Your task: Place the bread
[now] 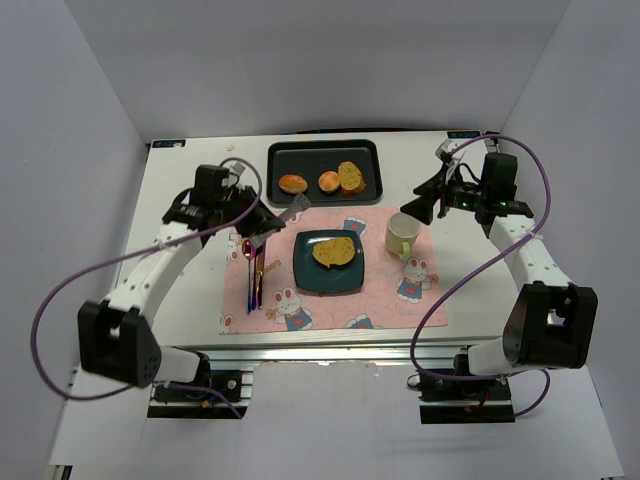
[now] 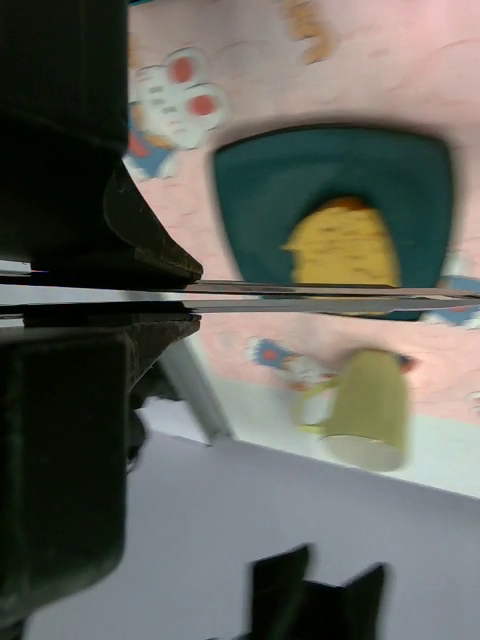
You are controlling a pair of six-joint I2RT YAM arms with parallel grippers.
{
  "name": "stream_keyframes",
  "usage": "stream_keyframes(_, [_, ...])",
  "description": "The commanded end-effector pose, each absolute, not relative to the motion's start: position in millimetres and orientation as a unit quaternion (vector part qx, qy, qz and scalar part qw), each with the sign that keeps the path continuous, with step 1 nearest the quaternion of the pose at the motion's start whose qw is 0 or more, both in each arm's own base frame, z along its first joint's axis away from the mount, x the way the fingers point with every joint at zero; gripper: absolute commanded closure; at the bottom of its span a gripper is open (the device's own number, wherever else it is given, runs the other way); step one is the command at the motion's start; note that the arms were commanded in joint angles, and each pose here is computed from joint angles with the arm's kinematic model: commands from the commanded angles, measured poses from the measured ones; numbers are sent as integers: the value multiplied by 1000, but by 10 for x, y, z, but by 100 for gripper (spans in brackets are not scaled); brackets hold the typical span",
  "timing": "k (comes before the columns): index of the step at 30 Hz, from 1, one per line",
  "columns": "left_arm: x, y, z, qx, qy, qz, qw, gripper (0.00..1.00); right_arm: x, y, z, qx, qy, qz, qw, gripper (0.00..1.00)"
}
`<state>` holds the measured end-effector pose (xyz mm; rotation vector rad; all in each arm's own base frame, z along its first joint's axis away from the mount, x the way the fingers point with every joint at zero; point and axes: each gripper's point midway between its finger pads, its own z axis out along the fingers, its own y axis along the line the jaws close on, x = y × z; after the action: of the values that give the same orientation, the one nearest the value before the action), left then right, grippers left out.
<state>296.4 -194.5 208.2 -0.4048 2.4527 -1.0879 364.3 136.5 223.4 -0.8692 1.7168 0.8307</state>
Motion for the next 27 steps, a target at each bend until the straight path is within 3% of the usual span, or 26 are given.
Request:
stream_keyframes(1, [3569,-2013,2205,-120,873,-367,297,80,3592,1417,2333,-369,692,354,509,23])
stream_keyframes(2, [3747,-2062,2369,-92,870,-356,327,78,3584,1424,2333,-370,691,355,509,23])
stream_keyframes(4, [3918,-2200,2069,-66,898,-318,298,74,3591,1423,2343,-372,690,353,511,23])
stream_keyframes(5, [4119,-2230,2253,-32,894,-296,334,73,3589,1425,2344,-372,689,354,511,23])
stream_keyframes(6, [4177,-2254,1944,-21,917,-264,299,73,3592,1425,2334,-372,690,354,510,23])
stream_keyframes(12, [4612,-2429,1940,67,918,-181,346,64,3589,1422,2345,-372,688,351,514,23])
stream_keyframes(27, [4651,-2473,1825,121,909,-159,366,49,3600,1427,2257,-368,695,357,504,23])
